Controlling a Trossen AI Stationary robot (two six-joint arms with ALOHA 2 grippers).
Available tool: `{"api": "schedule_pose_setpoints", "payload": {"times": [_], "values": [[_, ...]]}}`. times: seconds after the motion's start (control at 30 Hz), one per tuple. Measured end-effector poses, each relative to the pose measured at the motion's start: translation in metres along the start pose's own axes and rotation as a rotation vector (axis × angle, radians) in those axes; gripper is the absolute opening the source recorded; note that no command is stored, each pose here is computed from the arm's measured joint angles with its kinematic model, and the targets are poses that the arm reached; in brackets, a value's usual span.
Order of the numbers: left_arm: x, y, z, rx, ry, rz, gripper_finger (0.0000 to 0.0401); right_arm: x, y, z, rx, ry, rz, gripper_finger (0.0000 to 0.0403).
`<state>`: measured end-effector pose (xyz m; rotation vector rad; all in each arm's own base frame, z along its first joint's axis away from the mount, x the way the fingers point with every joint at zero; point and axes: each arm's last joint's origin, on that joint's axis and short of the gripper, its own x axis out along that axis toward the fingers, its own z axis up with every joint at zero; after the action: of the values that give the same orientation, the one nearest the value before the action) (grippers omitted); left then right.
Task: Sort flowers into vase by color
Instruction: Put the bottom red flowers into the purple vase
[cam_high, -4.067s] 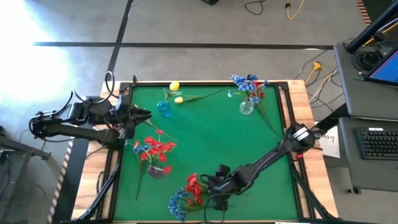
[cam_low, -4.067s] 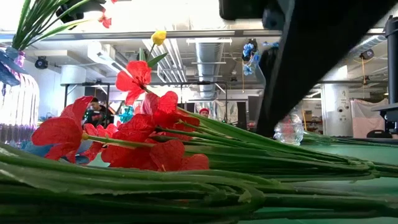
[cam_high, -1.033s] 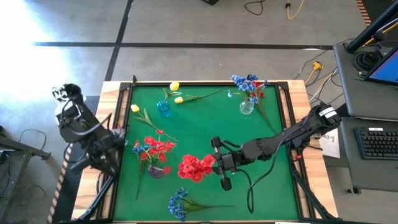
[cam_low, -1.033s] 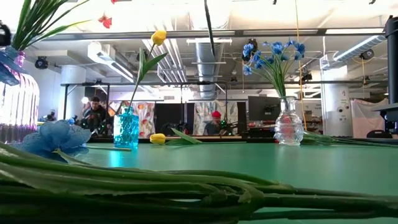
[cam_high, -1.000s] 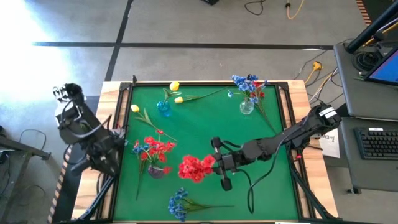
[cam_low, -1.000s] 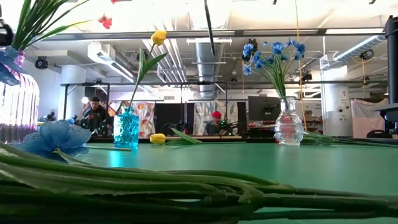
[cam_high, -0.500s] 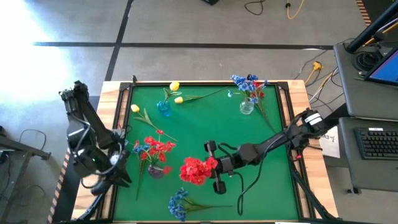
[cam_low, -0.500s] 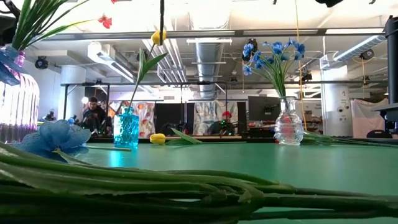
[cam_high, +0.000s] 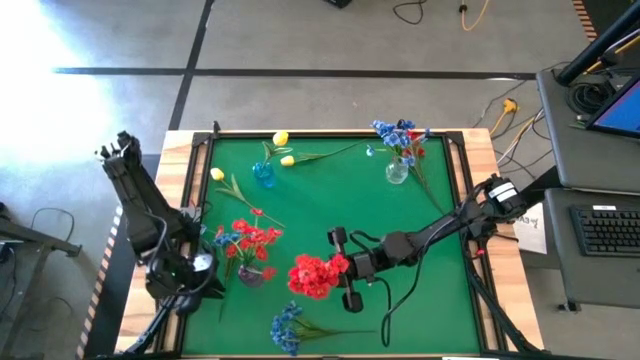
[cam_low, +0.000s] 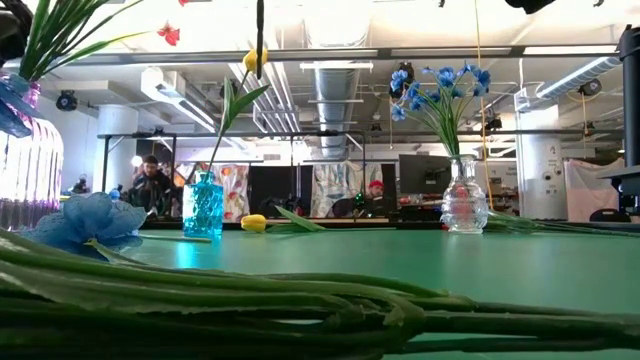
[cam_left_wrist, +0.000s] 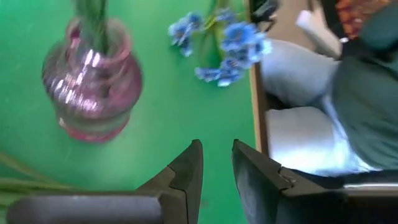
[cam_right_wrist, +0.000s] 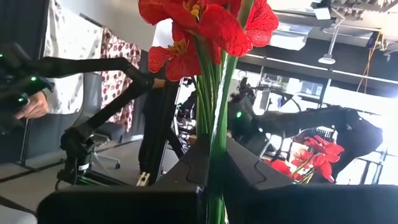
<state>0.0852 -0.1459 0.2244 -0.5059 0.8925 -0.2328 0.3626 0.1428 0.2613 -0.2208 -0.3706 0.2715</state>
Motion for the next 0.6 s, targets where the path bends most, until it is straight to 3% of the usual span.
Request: {"api": "schedule_pose_setpoints", "payload": {"times": [0.37, 0.6], "values": [[0.018, 0.006, -0.009, -0.103, 0.004, 0.094, 0.0085, 0.000, 0.000, -0.001, -0.038, 0.012, 0.003, 0.0018], [0.031, 0.003, -0.014, -0.150, 0.019, 0.120, 0.0179, 0.000, -0.004, -0.002, -0.058, 0.018, -0.008, 0.0018]]}}
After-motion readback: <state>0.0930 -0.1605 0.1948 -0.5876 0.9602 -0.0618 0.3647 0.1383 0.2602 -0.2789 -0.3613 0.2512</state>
